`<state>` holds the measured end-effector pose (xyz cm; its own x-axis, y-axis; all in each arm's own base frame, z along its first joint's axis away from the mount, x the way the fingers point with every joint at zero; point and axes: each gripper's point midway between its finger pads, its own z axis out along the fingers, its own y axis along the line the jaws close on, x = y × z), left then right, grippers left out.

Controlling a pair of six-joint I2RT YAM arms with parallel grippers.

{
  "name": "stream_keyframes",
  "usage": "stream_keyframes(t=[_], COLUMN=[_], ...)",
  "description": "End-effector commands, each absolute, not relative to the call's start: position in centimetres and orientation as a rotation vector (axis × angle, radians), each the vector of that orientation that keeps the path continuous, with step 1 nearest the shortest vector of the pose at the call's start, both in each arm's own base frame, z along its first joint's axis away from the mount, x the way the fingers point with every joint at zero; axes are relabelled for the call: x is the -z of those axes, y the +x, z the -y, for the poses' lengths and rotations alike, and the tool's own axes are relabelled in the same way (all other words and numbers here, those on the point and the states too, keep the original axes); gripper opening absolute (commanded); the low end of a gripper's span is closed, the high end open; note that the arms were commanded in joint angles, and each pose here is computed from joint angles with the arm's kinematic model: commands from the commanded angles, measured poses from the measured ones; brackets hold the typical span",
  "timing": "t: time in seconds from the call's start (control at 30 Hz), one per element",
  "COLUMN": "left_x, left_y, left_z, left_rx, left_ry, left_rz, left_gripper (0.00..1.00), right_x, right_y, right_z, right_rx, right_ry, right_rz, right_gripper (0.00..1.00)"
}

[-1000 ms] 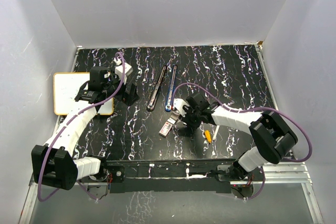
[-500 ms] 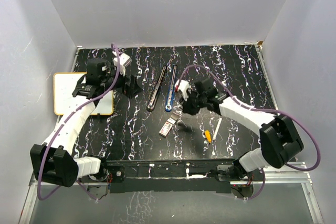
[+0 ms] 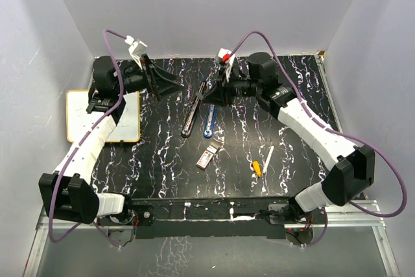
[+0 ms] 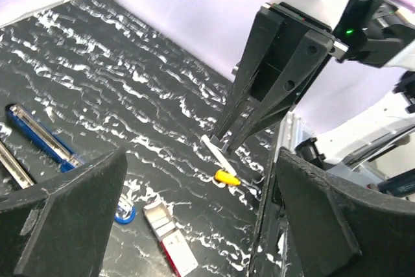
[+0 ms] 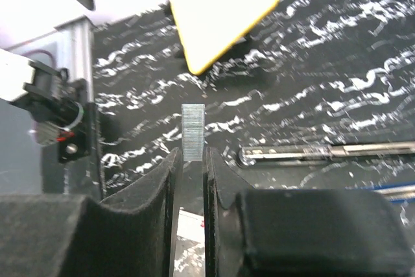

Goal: Load the staples into the stapler

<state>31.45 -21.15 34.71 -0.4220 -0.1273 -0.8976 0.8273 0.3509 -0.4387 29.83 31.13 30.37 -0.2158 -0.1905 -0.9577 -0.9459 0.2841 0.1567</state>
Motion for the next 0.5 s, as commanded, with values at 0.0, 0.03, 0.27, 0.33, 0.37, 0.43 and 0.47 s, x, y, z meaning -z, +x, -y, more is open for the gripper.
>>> stream_keyframes(t=[0.0,0.03,0.27,0.33,0.37,0.43,0.47], left_x=[-39.8,-40.1,-40.0,-39.7,-39.6,-39.3,-39.3], left_y=[28.8,28.6,28.6,28.4,28.4,28.3,28.2], left_z=[21.4,21.4,21.3,21.6,21.7,21.7,21.8], left_rx=[1.48,1.501,1.555,1.564,1.569,1.586,1.593], left_ry=[0.646,0.637,0.549,0.551,0.547,0.525,0.519], left_rz=[-1.455,-1.433,-1.392,-1.385,-1.379,-1.368,-1.361], left_gripper=[0.96,0.96,0.91,0.88,0.87,0.85,0.84], right_x=[-35.9,-36.4,-37.5,-37.6,-37.7,-37.7,-37.8], right_y=[28.2,28.0,27.4,27.3,27.2,27.2,27.2], right_z=[-32.8,-33.0,-34.0,-34.2,-34.3,-34.5,-34.6], right_rx=[-1.276,-1.311,-1.467,-1.51,-1.53,-1.557,-1.564], right_ry=[-1.04,-1.037,-1.038,-1.033,-1.029,-1.021,-1.021], right_rz=[-1.506,-1.498,-1.457,-1.453,-1.45,-1.45,-1.446], right_gripper=[0.15,0.15,0.15,0.15,0.15,0.15,0.15])
